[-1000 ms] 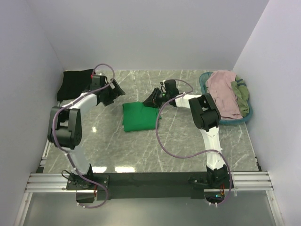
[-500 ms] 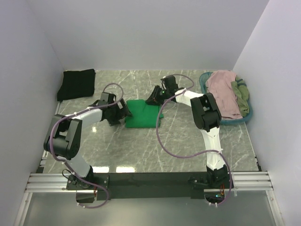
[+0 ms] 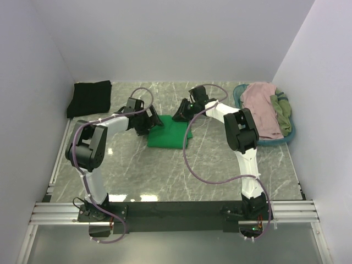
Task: Fold and stack the tank tops
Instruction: Neatly place the folded tank top to the corner
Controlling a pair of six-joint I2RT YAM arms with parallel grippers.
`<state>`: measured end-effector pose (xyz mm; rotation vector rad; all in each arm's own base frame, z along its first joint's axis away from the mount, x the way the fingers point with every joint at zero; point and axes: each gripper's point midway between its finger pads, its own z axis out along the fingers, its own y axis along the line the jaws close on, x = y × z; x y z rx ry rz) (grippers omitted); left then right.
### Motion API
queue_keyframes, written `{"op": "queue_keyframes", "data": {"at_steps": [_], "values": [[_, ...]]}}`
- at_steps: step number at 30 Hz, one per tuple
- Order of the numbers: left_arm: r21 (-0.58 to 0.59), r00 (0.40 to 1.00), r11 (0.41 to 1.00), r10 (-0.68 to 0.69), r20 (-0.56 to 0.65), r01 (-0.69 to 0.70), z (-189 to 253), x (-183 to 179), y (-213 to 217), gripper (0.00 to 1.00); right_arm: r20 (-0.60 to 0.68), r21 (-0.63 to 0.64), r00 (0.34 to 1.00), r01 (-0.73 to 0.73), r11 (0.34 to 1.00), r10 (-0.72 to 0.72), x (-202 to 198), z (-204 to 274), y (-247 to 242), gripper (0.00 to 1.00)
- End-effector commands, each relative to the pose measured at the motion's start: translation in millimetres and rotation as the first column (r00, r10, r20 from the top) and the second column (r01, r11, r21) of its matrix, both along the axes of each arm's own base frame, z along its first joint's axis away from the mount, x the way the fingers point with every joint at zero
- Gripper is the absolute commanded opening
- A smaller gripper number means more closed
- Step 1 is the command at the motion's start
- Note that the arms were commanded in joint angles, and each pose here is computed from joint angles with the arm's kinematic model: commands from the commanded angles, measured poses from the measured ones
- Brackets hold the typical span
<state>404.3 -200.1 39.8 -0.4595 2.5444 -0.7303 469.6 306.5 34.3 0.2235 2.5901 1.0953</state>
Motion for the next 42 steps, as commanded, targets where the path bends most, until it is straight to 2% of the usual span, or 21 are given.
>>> {"op": "queue_keyframes", "data": {"at_steps": [1, 8, 11, 14, 15, 19, 20, 23, 26, 27, 29, 30, 32, 33, 35, 36, 38, 39, 42], "values": [[0.086, 0.969, 0.991, -0.079, -0.234, 0.101, -70, -58, 2, 0.99, 0.001, -0.048, 1.0, 0.012, 0.999, -0.012, 9, -10, -12, 0.34], [0.071, 0.96, 0.988, -0.115, -0.257, 0.137, -79, -63, -14, 0.98, -0.006, -0.043, 1.0, 0.005, 0.999, -0.005, 8, -12, -9, 0.34], [0.07, 0.96, 0.989, -0.106, -0.26, 0.128, -80, -60, -16, 0.92, -0.004, -0.041, 1.0, 0.004, 0.999, -0.004, 9, -11, -9, 0.34], [0.074, 0.962, 0.989, -0.101, -0.255, 0.124, -77, -54, -20, 0.77, 0.0, -0.038, 1.0, 0.006, 0.999, -0.006, 10, -10, -8, 0.34], [0.077, 0.963, 0.99, -0.099, -0.252, 0.122, -76, -52, -21, 0.68, 0.0, -0.039, 1.0, 0.007, 0.999, -0.007, 10, -9, -9, 0.34], [0.092, 0.963, 0.988, -0.094, -0.252, 0.12, -78, -47, -23, 0.44, 0.014, -0.026, 1.0, 0.015, 1.0, -0.014, 14, -1, -8, 0.35], [0.1, 0.964, 0.988, -0.092, -0.251, 0.12, -77, -44, -24, 0.3, 0.017, -0.015, 1.0, 0.011, 1.0, -0.011, 14, 3, -6, 0.36], [0.15, 0.968, 0.984, -0.061, -0.244, 0.1, -75, -36, -17, 0.01, 0.045, 0.01, 0.999, 0.01, 1.0, -0.011, 18, 18, -2, 0.41], [0.241, 0.983, 0.968, -0.026, -0.182, 0.071, -63, -13, -7, 0.01, 0.099, 0.048, 0.995, 0.017, 0.999, -0.022, 26, 49, -1, 0.49], [0.285, 0.983, 0.956, -0.019, -0.184, 0.071, -63, -11, 0, 0.01, 0.137, 0.066, 0.99, 0.023, 0.998, -0.032, 30, 70, -1, 0.54], [0.391, 0.993, 0.92, 0.012, -0.116, 0.035, -52, 17, 14, 0.01, 0.181, 0.093, 0.982, 0.041, 0.995, -0.058, 35, 98, -3, 0.56], [0.435, 0.992, 0.9, 0.022, -0.124, 0.035, -51, 19, 22, 0.01, 0.232, 0.101, 0.969, 0.06, 0.993, -0.082, 38, 125, -7, 0.57], [0.524, 0.997, 0.852, 0.045, -0.056, -0.009, -38, 50, 40, 0.01, 0.271, 0.096, 0.956, 0.088, 0.992, -0.111, 37, 149, -17, 0.58], [0.561, 0.998, 0.828, 0.055, -0.037, -0.025, -34, 58, 48, 0.01, 0.321, 0.111, 0.938, 0.098, 0.989, -0.129, 33, 180, -23, 0.59], [0.665, 0.995, 0.742, 0.09, 0.03, -0.087, -16, 85, 78, 0.0, 0.344, 0.107, 0.926, 0.127, 0.986, -0.157, 23, 191, -34, 0.59], [0.694, 0.993, 0.712, 0.105, 0.051, -0.111, -10, 93, 89, 0.0, 0.384, 0.121, 0.907, 0.135, 0.984, -0.171, 14, 216, -42, 0.59], [0.75, 0.984, 0.638, 0.134, 0.114, -0.174, 9, 116, 118, 0.01, 0.392, 0.093, 0.903, 0.152, 0.984, -0.176, -1, 213, -51, 0.59], [0.762, 0.981, 0.617, 0.148, 0.129, -0.193, 15, 122, 128, 0.0, 0.429, 0.103, 0.885, 0.155, 0.983, -0.184, -11, 231, -57, 0.59], [0.77, 0.967, 0.585, 0.159, 0.198, -0.254, 39, 147, 156, 0.0, 0.429, 0.074, 0.882, 0.181, 0.981, -0.195, -37, 218, -73, 0.59]]}}
